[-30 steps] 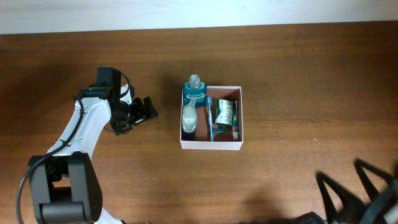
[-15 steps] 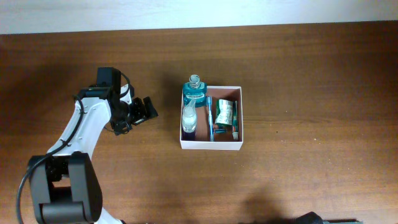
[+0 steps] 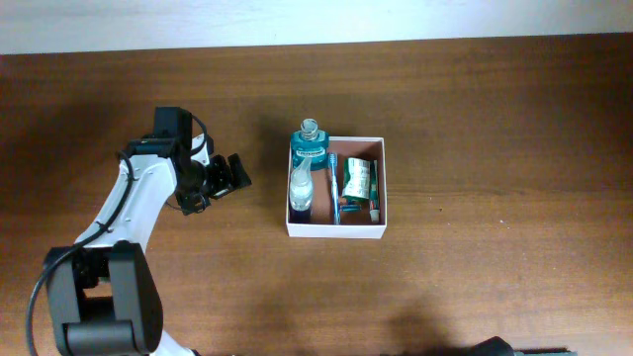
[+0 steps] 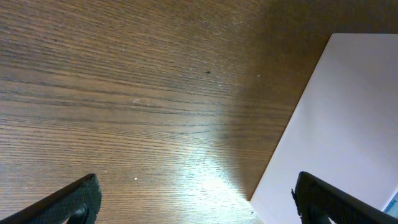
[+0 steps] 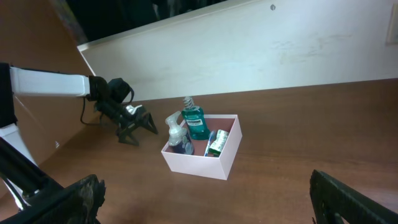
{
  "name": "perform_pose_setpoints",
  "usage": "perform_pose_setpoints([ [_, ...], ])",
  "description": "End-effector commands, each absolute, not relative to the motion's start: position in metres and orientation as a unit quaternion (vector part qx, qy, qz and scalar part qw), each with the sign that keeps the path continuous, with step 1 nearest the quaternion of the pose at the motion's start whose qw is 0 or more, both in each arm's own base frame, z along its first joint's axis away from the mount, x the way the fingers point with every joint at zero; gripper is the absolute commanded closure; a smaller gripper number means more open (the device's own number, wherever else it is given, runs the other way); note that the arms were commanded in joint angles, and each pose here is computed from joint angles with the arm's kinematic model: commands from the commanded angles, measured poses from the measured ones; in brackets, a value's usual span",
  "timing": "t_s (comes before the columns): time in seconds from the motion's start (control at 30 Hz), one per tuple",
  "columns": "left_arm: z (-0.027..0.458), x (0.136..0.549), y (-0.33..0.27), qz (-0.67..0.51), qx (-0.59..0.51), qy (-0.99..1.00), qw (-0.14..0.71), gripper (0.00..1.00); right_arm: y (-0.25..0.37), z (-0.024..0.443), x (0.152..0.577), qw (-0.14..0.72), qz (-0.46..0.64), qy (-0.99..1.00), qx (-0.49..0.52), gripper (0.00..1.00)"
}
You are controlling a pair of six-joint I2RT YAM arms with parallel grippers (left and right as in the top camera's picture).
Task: Pack container
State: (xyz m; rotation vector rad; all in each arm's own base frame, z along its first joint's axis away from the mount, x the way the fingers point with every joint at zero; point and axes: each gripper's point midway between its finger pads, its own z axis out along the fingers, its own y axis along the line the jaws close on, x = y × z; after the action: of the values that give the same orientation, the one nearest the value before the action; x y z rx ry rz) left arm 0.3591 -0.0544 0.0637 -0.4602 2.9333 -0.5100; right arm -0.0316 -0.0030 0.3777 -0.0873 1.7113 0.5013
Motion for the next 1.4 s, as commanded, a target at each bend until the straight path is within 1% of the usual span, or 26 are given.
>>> perform_pose_setpoints([
  [0.0, 0.059, 0.357, -0.054, -0.168, -0.154, 0.972, 0.058, 0.01, -0.003, 0.377, -0.037, 0.637, 0.22, 0.737, -0.046, 0.01],
  [0.1, 0.059, 0.357, -0.054, -0.168, -0.154, 0.972, 0.058, 0.01, 0.0, 0.379, -0.04, 0.641, 0.227, 0.731, -0.057, 0.01],
  [0.27, 0.059, 0.357, -0.054, -0.168, -0.154, 0.972, 0.058, 0.01, 0.023, 0.39, -0.053, 0.653, 0.249, 0.7, -0.148, 0.01],
  [0.33, 0.059, 0.357, -0.054, -0.168, -0.154, 0.972, 0.058, 0.01, 0.026, 0.389, -0.058, 0.654, 0.253, 0.695, -0.16, 0.01],
  [0.67, 0.059, 0.357, -0.054, -0.168, -0.154, 0.972, 0.058, 0.01, 0.013, 0.381, -0.08, 0.69, 0.247, 0.663, -0.153, 0.01],
  [1.0, 0.059, 0.357, -0.054, -0.168, -0.154, 0.972, 0.058, 0.01, 0.013, 0.361, -0.08, 0.664, 0.244, 0.691, -0.152, 0.01],
  [1.37, 0.059, 0.357, -0.054, -0.168, -0.154, 0.972, 0.058, 0.01, 0.013, 0.359, -0.081, 0.66, 0.247, 0.694, -0.148, 0.02],
])
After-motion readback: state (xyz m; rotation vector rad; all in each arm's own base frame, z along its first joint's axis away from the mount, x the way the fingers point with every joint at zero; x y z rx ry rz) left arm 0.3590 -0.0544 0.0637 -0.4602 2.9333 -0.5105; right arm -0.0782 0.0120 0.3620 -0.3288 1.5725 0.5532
